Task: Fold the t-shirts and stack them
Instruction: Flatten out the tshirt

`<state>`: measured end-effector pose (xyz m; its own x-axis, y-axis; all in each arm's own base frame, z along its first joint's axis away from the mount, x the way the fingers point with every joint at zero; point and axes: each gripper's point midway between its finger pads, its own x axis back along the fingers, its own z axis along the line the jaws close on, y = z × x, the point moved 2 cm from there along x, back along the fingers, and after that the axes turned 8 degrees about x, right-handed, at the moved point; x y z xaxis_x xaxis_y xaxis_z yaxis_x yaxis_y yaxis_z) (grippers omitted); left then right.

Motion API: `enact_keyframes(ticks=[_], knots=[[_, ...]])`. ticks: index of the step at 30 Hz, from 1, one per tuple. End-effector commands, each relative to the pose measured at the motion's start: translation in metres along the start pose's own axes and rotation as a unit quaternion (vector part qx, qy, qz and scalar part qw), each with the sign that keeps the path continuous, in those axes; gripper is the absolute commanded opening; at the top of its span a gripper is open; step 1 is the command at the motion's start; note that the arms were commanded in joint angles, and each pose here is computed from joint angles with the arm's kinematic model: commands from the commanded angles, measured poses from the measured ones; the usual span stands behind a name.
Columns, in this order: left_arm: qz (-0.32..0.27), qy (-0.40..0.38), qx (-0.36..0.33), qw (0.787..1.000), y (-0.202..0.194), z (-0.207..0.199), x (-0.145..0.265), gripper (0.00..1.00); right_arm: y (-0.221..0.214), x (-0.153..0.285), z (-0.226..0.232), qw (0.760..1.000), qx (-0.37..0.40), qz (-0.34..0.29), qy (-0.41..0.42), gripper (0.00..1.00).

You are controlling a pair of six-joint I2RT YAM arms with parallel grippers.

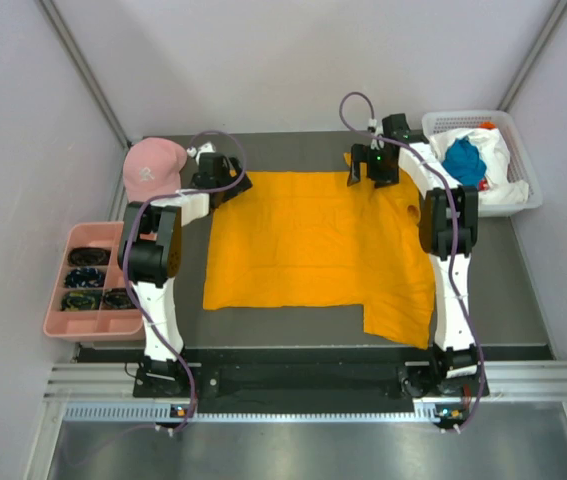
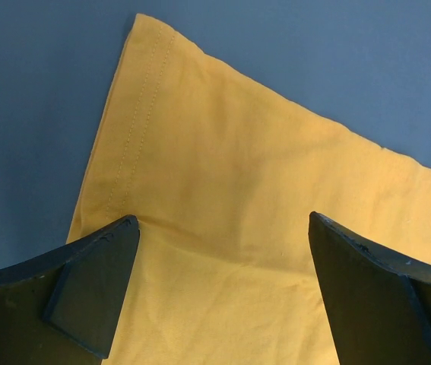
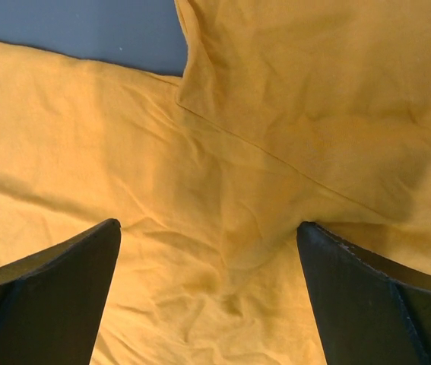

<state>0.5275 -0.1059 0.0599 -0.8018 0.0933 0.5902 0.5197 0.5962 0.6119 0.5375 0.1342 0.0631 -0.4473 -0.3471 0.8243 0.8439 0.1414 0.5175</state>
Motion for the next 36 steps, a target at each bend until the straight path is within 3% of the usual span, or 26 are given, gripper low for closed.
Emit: enact_keyframes(ticks=[1, 12, 19, 21, 30, 36], knots=[[0.089, 0.106, 0.019, 0.99, -0.051, 0.065, -0.004, 0.99, 0.004, -0.007, 0.014, 0.999, 0.004, 0.002, 0.041, 0.99], [0.075, 0.138, 0.054, 0.986, -0.044, 0.08, 0.002, 0.99, 0.001, -0.021, 0.026, 0.996, -0.003, 0.008, 0.091, 0.99], [0.053, 0.111, 0.048, 0.991, -0.031, 0.07, 0.014, 0.99, 0.003, -0.012, 0.017, 0.998, -0.001, -0.005, 0.055, 0.99], [0.025, 0.056, 0.042, 0.997, -0.014, 0.047, 0.02, 0.99, 0.021, 0.011, 0.018, 0.998, 0.014, -0.048, 0.037, 0.99], [-0.03, 0.005, 0.015, 0.999, 0.033, 0.006, 0.044, 0.99, 0.04, 0.074, 0.025, 0.994, 0.042, -0.098, 0.005, 0.99], [-0.022, -0.018, -0.018, 0.999, 0.038, -0.006, 0.033, 0.99, 0.051, 0.108, 0.033, 0.987, 0.057, -0.148, -0.001, 0.99]])
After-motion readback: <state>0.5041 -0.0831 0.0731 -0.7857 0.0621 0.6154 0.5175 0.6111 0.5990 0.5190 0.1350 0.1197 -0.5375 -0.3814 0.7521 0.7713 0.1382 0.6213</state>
